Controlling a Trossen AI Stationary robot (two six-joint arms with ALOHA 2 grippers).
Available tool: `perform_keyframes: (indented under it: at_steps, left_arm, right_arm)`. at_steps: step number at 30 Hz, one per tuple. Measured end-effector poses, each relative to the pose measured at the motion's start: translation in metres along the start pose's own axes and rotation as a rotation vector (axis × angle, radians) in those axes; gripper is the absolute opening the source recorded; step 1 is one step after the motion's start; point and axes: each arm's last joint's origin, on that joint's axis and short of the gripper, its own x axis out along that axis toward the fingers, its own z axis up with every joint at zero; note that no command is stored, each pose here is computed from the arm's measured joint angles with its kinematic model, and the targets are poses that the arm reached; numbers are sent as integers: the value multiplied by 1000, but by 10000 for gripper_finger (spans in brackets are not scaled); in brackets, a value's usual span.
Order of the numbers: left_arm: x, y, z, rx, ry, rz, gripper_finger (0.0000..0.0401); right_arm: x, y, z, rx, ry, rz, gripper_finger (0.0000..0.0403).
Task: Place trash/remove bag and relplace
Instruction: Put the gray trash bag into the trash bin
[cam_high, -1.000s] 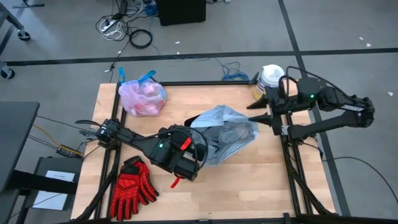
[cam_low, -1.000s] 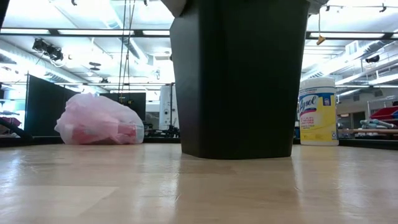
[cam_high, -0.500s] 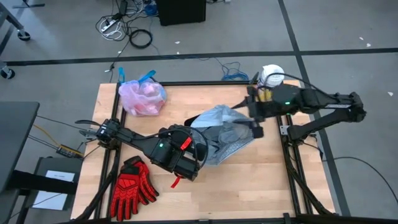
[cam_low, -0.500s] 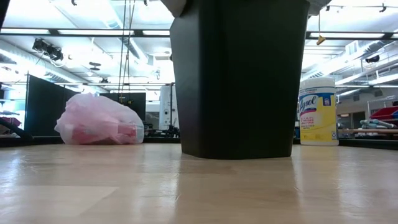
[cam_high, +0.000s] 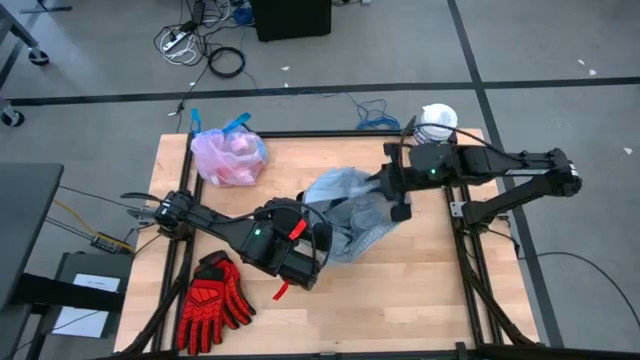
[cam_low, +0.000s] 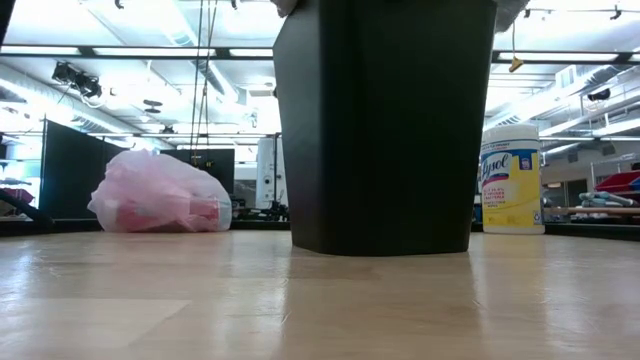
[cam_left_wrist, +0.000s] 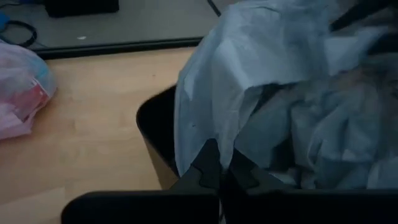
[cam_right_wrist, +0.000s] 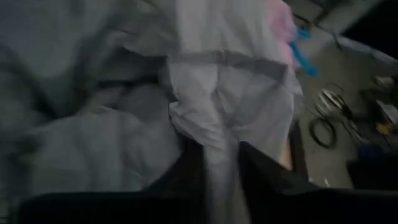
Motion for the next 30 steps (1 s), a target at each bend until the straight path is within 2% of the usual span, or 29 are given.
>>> perform_keyframes:
  at_steps: [2,4,8,12,16,19,22,25,30]
  left_arm:
    - [4,0,3,-13,-14,10,1]
    - [10,0,5,-17,-20,27,1]
    - [16,2,10,20,-18,46,1]
    - [10,8,22,233,56,29,1]
    - [-4,11,38,390,152,-41,4]
    - [-14,9,49,463,164,-105,11]
    - [-19,8,61,484,150,-142,15]
    - [-15,10,71,457,152,-126,8]
    - [-6,11,73,453,249,-133,3]
  right_arm:
    - [2,-6,-2,11,16,-37,46]
    - [0,-12,-4,29,20,-64,13]
    - [-2,-24,-10,102,30,-94,2]
    - [-2,-32,-15,155,22,-21,1]
    - [-1,-35,-19,197,14,42,0]
    - [-1,-38,-22,209,31,52,0]
    - [-2,-39,-22,230,15,81,0]
    - [-3,-39,-21,244,-13,122,0]
    - [-3,-38,-20,301,-14,143,0]
